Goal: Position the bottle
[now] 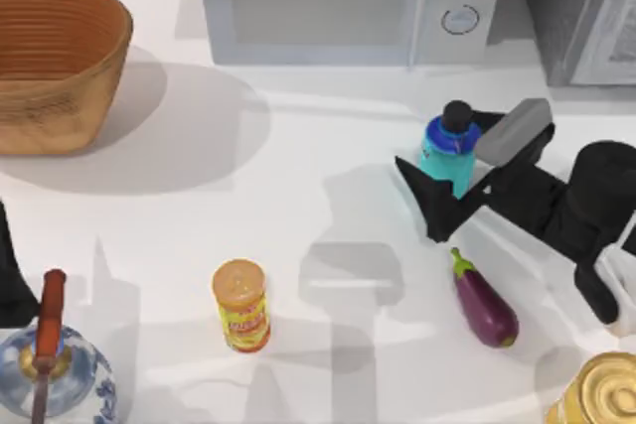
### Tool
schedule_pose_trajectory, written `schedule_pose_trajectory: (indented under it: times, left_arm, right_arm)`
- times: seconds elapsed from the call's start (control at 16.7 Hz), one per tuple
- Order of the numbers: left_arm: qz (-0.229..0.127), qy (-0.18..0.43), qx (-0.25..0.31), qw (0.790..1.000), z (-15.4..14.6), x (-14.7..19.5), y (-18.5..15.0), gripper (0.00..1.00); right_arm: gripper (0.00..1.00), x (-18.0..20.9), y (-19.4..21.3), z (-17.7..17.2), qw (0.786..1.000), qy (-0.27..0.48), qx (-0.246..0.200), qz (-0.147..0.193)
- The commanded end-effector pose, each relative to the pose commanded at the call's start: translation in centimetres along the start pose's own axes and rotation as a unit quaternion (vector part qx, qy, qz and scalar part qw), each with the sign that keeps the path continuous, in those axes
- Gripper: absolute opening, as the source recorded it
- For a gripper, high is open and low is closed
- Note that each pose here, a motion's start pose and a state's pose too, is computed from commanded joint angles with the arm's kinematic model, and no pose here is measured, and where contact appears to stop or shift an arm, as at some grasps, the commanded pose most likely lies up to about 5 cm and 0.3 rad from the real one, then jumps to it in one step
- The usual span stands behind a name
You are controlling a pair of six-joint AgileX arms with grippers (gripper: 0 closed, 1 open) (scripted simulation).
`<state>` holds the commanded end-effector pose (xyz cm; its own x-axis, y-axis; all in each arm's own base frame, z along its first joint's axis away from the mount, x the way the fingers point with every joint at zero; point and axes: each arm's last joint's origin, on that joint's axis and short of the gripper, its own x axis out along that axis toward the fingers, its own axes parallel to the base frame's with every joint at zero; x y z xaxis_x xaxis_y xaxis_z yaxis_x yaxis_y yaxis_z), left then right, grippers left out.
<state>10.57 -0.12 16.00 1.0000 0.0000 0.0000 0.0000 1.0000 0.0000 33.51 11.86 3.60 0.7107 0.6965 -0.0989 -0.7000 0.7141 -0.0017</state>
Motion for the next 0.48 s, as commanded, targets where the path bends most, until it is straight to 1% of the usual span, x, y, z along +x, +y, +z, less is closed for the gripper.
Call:
schedule_pose_trajectory:
  times: [0.48]
  left_arm:
    - [0.000, 0.000, 0.000, 1.000, 0.00, 0.00, 0.00, 1.00]
  right_arm:
    - [0.40, 0.00, 0.00, 0.00, 1.000, 0.000, 0.000, 0.000]
